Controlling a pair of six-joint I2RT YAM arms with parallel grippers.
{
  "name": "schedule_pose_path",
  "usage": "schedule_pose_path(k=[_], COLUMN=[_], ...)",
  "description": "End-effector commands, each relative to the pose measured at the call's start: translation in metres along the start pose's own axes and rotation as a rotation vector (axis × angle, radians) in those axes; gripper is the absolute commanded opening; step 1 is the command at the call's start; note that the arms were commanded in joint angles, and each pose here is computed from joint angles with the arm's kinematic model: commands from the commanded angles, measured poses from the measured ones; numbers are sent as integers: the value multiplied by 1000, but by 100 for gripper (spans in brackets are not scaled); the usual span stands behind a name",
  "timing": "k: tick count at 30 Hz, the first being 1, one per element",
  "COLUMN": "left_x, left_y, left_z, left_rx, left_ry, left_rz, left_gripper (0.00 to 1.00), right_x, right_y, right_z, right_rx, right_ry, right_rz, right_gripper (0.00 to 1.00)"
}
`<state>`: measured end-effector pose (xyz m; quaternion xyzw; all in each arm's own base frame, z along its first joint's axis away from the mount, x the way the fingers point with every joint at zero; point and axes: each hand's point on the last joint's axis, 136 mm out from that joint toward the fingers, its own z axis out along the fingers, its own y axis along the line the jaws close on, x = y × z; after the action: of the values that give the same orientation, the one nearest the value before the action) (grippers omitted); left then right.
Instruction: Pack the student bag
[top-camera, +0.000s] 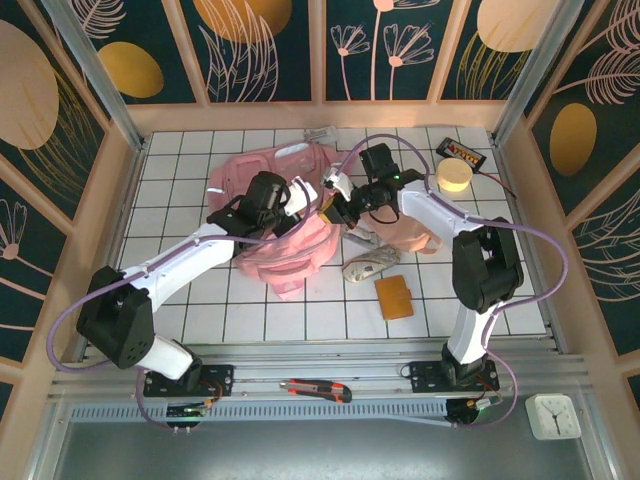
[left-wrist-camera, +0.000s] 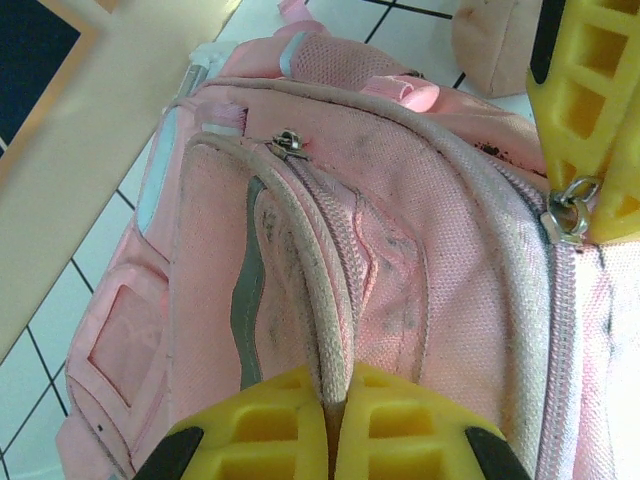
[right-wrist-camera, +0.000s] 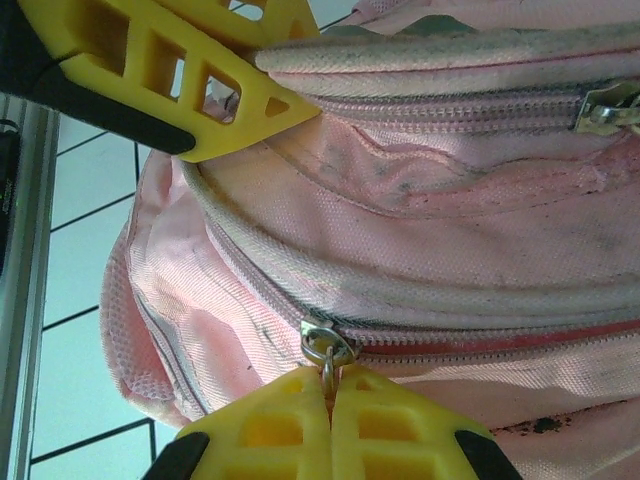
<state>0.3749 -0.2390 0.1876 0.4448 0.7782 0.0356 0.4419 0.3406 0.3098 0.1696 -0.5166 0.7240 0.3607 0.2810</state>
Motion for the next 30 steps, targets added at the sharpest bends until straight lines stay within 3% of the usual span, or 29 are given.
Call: schedule_pose_path(k=[1,7,14,18,24,30], left_x=[-18,-35,-70,-79,-89,-84], left_y=[23,32,24,23,20,17], left_z=[-11,-8,-12,-10,-5,-5], left_rx=[-91,-85,29,54,87,76], left_ry=[-60,-58,-170,-170,-166,-143], left_rz=[12,-73,-256,-283,-307,-299], left_gripper=[0,0,0,0,0,0], right_x=[-4,-12,-1,-18,-39,-37], right_y=[1,17,14,4,16,3], right_z=[-15,-18,9,3,13,-8], right_rx=[-7,-54,-18,37,-51,15], right_ry=[22,6,-31,-150,-225,-187], right_rz=[14,171,433,569,729,810], right_gripper=[0,0,0,0,0,0])
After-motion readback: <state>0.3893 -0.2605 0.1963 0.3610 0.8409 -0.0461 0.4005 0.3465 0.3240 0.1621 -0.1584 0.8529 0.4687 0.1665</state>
